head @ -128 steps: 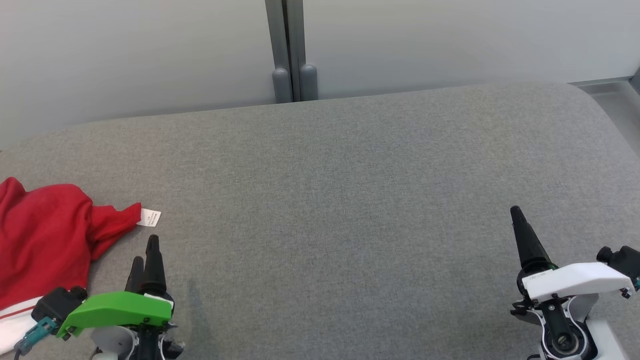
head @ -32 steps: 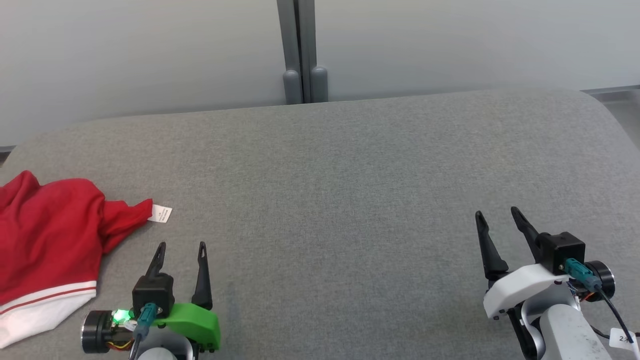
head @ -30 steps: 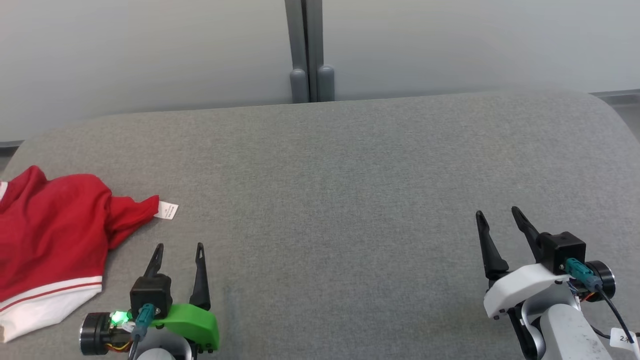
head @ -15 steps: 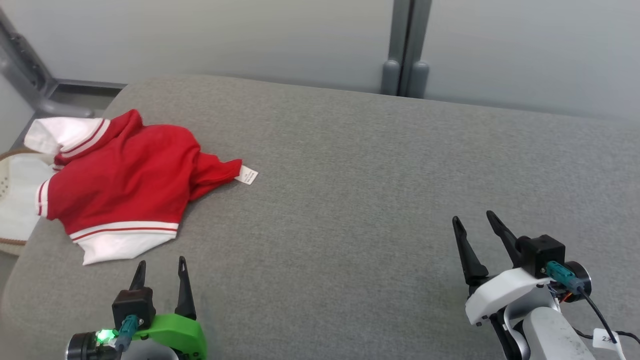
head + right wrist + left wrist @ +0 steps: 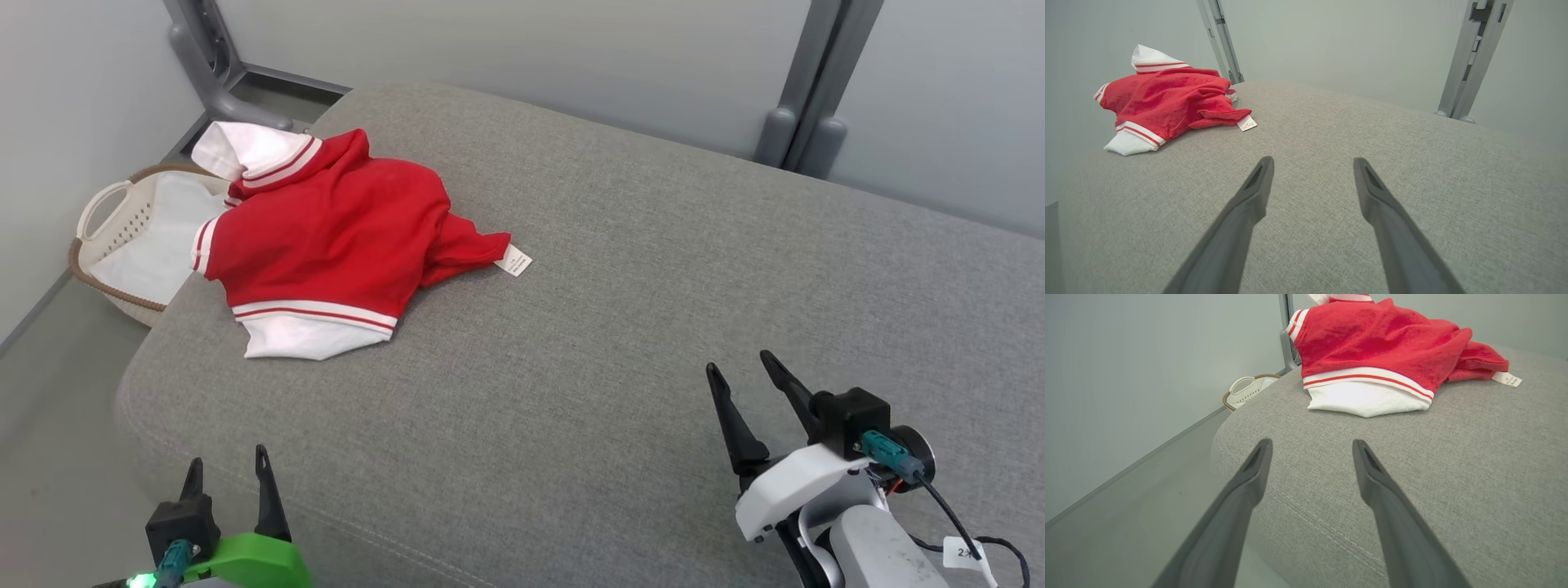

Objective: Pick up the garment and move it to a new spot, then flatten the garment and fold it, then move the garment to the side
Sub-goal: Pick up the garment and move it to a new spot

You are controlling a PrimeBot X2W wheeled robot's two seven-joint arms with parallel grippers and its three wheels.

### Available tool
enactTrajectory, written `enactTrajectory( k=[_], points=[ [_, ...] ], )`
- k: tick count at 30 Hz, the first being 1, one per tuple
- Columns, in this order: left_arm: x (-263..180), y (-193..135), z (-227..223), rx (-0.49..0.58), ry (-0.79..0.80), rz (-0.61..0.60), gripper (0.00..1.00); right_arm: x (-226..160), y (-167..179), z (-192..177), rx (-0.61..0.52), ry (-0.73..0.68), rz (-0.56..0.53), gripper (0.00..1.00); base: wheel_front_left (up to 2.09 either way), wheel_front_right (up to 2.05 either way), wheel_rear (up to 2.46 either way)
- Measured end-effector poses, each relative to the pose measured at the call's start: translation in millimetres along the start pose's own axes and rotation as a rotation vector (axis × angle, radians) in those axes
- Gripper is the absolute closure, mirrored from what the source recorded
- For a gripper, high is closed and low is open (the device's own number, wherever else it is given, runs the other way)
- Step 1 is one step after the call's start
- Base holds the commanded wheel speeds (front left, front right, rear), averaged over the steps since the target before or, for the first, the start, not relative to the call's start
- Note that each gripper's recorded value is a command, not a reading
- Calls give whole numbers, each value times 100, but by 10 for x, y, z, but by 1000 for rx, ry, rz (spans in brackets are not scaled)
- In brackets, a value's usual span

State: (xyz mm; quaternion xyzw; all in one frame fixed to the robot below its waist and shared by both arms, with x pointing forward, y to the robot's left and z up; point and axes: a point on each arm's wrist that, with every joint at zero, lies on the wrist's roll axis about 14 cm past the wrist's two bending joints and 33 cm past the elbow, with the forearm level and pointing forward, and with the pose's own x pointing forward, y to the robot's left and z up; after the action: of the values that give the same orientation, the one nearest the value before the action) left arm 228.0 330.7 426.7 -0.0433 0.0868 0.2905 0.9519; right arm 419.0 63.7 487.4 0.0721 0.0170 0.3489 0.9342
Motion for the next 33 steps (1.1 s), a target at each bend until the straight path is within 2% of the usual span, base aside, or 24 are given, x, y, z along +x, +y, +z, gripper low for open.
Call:
enactTrajectory(
  k=[6,13,23,29,33],
  points=[
    [136,-48,54,-13,1,-10,0,95,15,-35,-7,1,25,0,0,0,0],
    [653,-274,416,-11,-60,-71,0,191,-263,-105,-27,2,9,0,0,0,0],
    [1503,-611,761,141,-83,-168,0,331,-631,-308,-14,7,-17,0,0,0,0],
    [1922,-783,637,250,-13,-214,0,337,-861,-469,-11,25,-44,0,0,0,0],
    [2133,-892,509,277,37,-225,0,255,-1063,-581,-12,48,-88,0,0,0,0]
  ],
)
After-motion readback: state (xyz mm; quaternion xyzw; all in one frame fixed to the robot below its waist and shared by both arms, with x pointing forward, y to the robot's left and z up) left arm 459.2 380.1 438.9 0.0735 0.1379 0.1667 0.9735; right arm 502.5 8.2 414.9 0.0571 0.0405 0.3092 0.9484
